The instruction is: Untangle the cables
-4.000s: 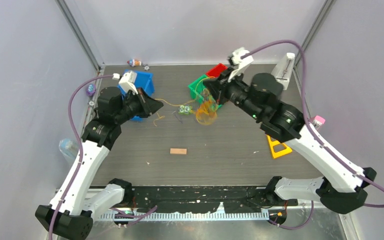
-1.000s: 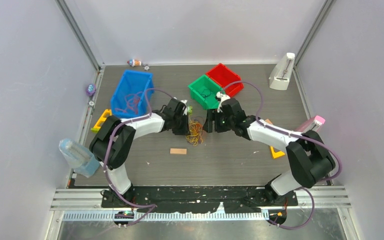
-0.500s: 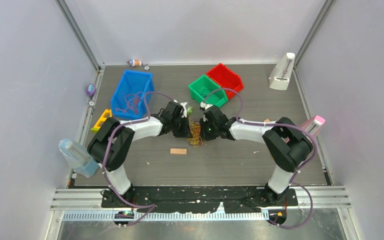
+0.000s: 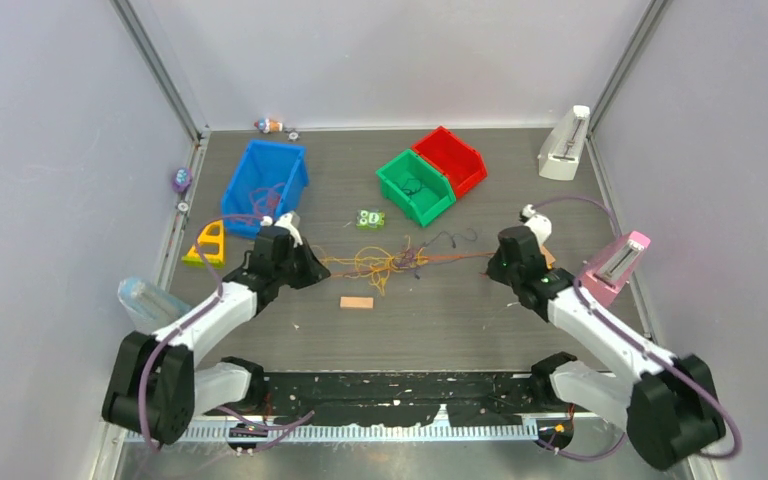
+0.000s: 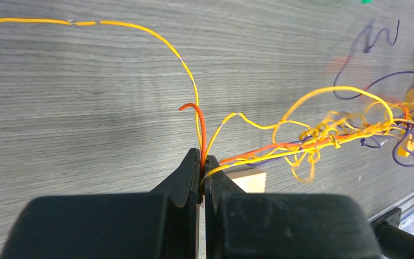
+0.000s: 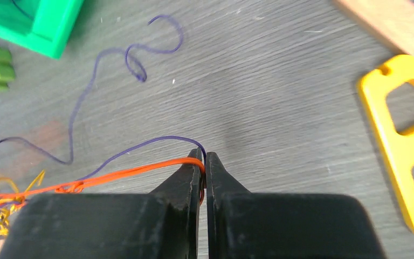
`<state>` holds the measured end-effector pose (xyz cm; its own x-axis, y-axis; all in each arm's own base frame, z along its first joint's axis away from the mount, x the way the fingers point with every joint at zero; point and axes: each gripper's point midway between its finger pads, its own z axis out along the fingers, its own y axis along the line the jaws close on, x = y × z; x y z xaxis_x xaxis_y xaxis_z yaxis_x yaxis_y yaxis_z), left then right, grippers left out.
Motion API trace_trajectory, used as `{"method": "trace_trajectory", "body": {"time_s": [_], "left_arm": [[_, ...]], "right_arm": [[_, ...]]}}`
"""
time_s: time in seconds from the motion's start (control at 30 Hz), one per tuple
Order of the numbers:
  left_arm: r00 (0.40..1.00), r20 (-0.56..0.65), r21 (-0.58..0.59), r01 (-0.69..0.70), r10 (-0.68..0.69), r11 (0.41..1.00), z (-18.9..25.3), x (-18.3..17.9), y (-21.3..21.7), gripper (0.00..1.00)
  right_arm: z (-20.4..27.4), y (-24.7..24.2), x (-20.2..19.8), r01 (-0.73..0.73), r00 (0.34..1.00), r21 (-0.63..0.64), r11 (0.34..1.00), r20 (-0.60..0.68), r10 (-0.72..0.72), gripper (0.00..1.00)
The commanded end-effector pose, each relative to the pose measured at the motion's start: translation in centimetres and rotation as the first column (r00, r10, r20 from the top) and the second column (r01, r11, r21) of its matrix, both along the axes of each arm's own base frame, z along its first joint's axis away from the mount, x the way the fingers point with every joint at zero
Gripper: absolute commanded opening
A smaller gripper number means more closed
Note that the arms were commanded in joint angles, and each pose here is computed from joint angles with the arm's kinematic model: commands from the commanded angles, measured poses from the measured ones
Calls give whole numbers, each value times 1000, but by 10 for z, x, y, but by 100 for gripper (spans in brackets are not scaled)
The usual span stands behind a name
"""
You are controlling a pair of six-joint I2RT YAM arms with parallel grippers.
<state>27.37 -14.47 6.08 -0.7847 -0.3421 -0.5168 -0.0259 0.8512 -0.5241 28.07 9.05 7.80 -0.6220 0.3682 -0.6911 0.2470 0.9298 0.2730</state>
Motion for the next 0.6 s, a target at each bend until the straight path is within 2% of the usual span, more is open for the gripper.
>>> {"method": "trace_trajectory", "body": {"time_s": [0.0,0.23,0.4,0.43,0.47,0.5,0.57], "left_arm": [[978,58,120,-208,202,971,9,5,47,0],[894,174,128,-436,412,891,43,2,90,0],[907,242,124,-382,346,916,72,7,88,0],[927,249,124,-317,279,940,75,8,79,0],[945,258,122,-237,199,964,78,10,67,0],[959,247,103,-171,141,980,80,9,55,0],[976,215,66,-45,30,997,80,6,33,0]], "right_arm": [[21,-72,-17,330,942,-64,942,86,-324,5],[47,-119,-38,566,821,-86,820,153,-550,5],[60,-121,-32,535,841,-111,838,159,-516,6],[62,-113,-27,462,884,-129,878,149,-443,11],[64,-106,-22,406,910,-131,904,146,-388,21],[65,-88,-15,283,954,-119,952,133,-267,47],[66,-60,-8,122,984,-65,990,139,-112,74]]}}
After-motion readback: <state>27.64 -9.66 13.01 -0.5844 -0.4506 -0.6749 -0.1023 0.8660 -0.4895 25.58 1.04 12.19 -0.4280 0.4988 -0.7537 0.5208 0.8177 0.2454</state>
